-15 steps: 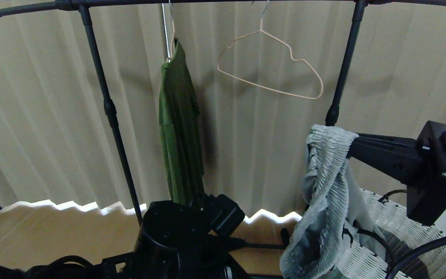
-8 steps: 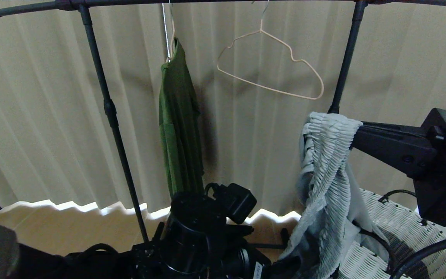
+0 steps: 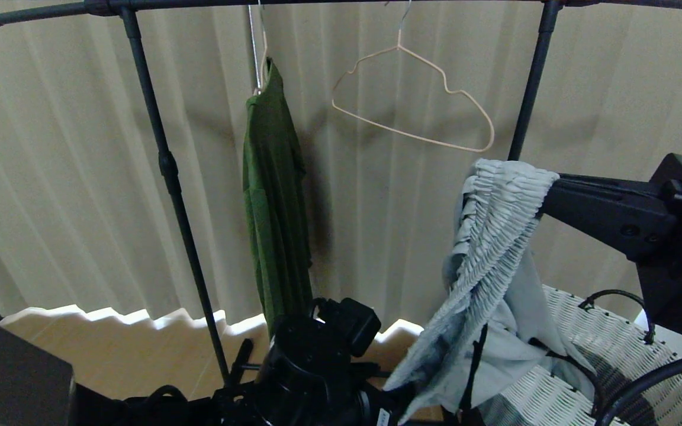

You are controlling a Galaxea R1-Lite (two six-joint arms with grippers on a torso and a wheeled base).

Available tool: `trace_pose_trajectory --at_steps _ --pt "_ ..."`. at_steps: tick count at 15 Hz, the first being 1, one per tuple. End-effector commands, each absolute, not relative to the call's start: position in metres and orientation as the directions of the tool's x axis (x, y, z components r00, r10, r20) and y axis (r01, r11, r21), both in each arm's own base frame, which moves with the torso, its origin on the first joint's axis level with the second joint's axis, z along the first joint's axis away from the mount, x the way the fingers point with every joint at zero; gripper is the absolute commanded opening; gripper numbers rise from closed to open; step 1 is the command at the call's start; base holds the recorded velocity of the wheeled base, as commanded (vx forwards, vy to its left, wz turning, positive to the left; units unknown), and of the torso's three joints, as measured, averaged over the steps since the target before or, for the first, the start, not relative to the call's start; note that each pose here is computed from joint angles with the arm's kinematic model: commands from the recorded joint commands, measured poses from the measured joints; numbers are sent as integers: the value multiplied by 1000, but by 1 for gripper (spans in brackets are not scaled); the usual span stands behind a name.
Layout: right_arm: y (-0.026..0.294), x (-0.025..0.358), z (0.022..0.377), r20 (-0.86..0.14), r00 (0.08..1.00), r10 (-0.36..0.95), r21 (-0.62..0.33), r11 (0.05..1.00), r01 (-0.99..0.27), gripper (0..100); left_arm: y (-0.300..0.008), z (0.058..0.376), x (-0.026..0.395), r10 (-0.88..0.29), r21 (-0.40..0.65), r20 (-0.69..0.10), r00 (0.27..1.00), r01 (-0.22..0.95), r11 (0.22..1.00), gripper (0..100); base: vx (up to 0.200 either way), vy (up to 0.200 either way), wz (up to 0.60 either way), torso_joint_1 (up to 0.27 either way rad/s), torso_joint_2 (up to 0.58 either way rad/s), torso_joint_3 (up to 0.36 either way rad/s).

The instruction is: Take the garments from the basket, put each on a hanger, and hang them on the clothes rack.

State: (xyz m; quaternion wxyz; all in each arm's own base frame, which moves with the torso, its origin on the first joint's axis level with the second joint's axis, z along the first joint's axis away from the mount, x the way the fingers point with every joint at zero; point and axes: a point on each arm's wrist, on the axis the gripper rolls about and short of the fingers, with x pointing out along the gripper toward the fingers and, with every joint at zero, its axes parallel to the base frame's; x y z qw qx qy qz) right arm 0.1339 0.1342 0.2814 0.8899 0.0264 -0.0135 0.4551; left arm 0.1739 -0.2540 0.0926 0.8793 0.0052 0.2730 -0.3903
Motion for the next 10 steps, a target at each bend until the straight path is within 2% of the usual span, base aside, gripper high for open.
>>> trace_pose_trajectory --at_steps 1,4,5,6,7,8,10 --pt "135 135 282 48 586 809 34 585 -810 0 -242 103 167 -690 -204 -463 556 691 694 0 0 0 0 0 0 0" --pt "139 151 270 -9 618 786 45 617 -785 0 -203 116 142 -635 -90 -417 650 666 740 0 0 0 0 0 0 0" --pt "138 157 265 -32 638 770 49 638 -768 0 -183 132 132 -632 -47 -342 696 659 751 0 0 0 0 0 0 0" --pt "137 166 260 -53 660 749 51 662 -748 0 -155 158 132 -604 -7 -252 756 623 783 0 0 0 0 0 0 0" --pt "137 172 258 -63 676 735 51 678 -733 0 -139 176 136 -558 33 -217 801 577 816 0 0 0 0 0 0 0" --pt "135 179 256 -72 693 717 49 696 -716 0 -125 200 138 -527 44 -184 830 543 839 0 0 0 0 0 0 0" --pt "129 186 257 -73 722 688 48 725 -687 0 -106 246 140 -521 27 -141 842 529 848 0 0 0 0 0 0 0"
